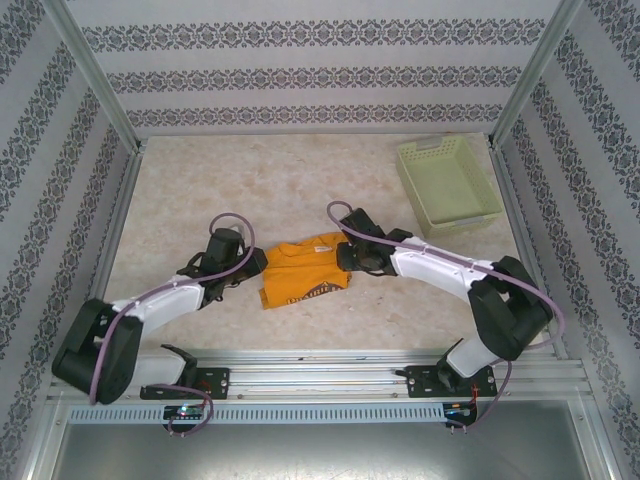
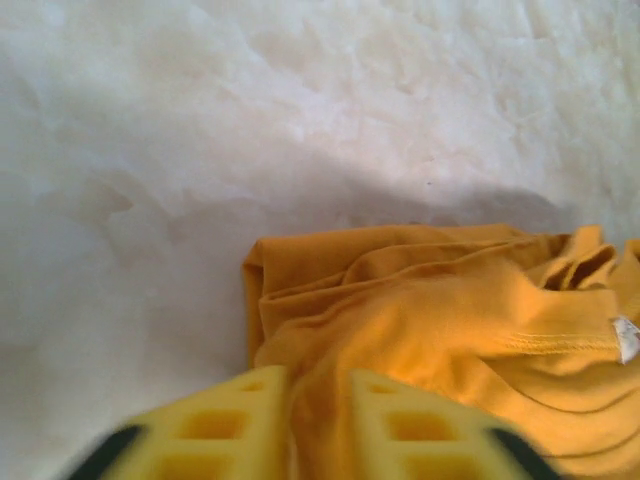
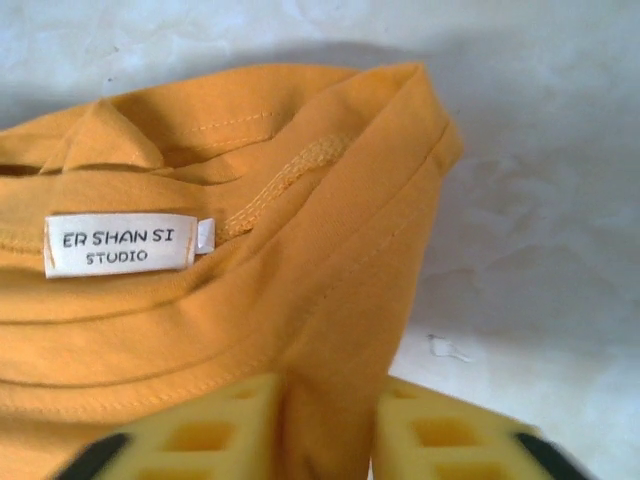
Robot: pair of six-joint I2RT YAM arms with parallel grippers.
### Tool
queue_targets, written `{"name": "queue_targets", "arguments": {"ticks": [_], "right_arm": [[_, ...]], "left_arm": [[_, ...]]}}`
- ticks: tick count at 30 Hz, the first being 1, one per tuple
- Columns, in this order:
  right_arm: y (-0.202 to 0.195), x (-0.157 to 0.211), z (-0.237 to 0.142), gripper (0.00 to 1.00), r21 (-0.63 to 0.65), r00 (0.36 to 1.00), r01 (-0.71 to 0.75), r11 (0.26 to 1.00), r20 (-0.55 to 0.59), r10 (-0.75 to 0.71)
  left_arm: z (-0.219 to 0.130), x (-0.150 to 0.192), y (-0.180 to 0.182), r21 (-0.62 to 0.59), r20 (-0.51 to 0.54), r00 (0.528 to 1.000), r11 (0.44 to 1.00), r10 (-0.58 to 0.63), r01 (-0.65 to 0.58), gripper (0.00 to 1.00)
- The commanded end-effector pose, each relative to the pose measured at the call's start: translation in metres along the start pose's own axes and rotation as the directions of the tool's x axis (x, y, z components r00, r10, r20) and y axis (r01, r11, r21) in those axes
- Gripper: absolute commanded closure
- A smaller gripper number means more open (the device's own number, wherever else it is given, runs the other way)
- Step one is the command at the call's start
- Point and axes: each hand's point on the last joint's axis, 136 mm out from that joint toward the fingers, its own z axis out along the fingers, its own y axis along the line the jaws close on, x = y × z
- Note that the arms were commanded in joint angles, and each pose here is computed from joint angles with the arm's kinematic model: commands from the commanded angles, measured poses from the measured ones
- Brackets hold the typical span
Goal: Fold the inside-out t-shirt
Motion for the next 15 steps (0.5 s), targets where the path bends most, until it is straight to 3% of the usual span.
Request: {"name": "queue_targets", "arguments": {"ticks": [1,4,7,11,15], "right_arm": [[-0.004,0.001,-0.015,0.57,0.004,1.0,0.006,1.0,0.016,-0.006],[-0.004,0.003,-0.019,0.46,-0.002,0.999,-0.03,1.0,0.011,0.03],[-0.001,0.003,-0.019,0.39,-0.037,0.997,-0.082,0.996,0.009,0.082],[0.013,0.007,-0.008,0.39,-0.147,0.986,-0.164,0.975,-0.035,0.161],[0.018,0.017,0.007,0.48,-0.153,0.981,-0.189,0.97,-0.08,0.178]], "left_arm": [[-0.027,0.014,0.025,-0.159,-0.056,0.997,0.986,-0.053,0.043,0.63],[-0.043,0.039,0.038,-0.212,-0.097,0.989,0.973,-0.116,0.093,0.5],[-0.043,0.061,0.025,-0.102,-0.115,0.979,0.983,-0.166,0.155,0.4],[-0.036,0.067,0.0,0.062,-0.092,0.98,0.982,-0.175,0.181,0.34],[-0.026,0.064,-0.023,0.178,-0.092,0.982,0.968,-0.164,0.178,0.4]]}}
